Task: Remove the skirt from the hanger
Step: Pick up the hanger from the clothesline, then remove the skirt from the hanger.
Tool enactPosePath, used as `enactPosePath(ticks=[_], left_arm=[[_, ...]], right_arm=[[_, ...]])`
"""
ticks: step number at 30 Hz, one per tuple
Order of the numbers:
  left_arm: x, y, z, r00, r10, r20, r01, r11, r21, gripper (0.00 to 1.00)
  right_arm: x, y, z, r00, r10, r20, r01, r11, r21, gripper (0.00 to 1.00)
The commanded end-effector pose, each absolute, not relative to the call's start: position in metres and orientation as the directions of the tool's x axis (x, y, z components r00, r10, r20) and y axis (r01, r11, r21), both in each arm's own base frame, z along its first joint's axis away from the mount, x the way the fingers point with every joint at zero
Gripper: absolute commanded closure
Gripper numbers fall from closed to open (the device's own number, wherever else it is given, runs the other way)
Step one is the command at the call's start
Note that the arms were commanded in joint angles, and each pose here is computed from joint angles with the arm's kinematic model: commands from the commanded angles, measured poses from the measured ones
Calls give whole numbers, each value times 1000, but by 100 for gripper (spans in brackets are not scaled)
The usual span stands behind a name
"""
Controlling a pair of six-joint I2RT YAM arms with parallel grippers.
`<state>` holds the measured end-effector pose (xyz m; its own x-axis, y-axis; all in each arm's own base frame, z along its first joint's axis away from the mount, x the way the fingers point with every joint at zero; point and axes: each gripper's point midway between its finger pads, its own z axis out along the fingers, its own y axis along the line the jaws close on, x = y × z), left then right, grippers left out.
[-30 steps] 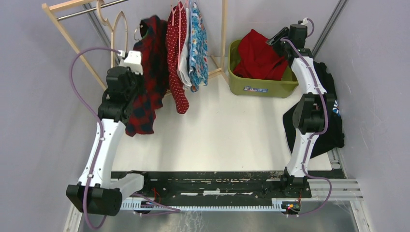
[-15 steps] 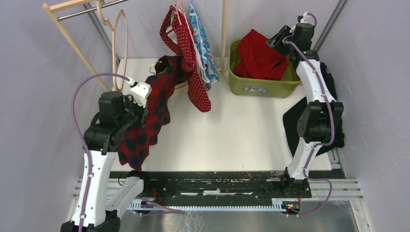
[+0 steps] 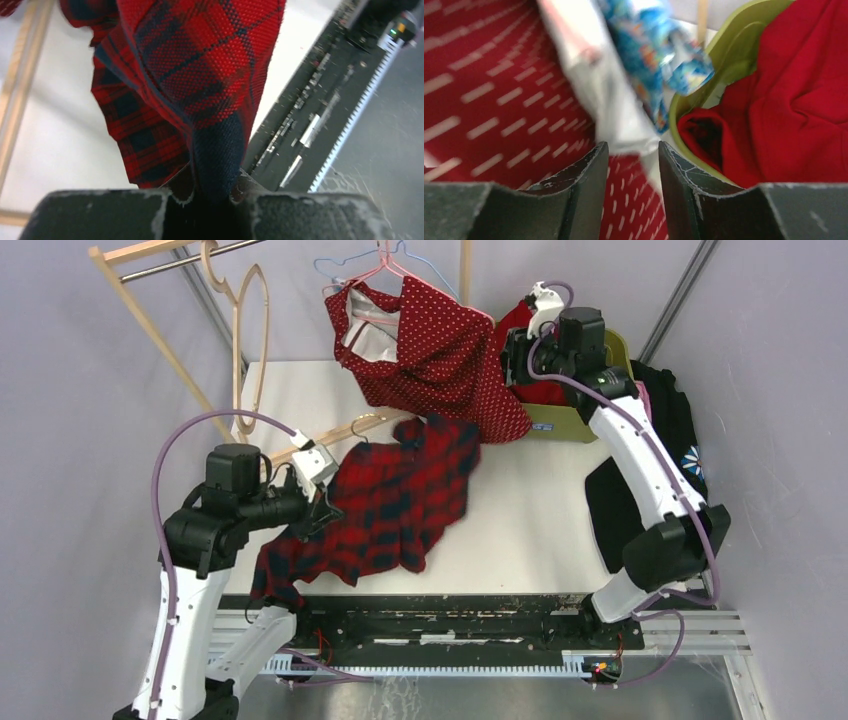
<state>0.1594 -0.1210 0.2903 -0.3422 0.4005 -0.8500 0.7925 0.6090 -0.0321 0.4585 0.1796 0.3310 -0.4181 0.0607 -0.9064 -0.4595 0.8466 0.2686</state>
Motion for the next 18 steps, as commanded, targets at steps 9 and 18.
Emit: enactPosePath(ticks=[9,18], left_arm=[[144,-141,297,-98,559,-823,936,332,114,97],[231,-156,353,90,571,-816,861,367,352,97]], right_arm=[[344,166,352,-353,-226,-908,-596,802,33,51],[295,206,341,-451,-228,-863,-707,681,190,51]])
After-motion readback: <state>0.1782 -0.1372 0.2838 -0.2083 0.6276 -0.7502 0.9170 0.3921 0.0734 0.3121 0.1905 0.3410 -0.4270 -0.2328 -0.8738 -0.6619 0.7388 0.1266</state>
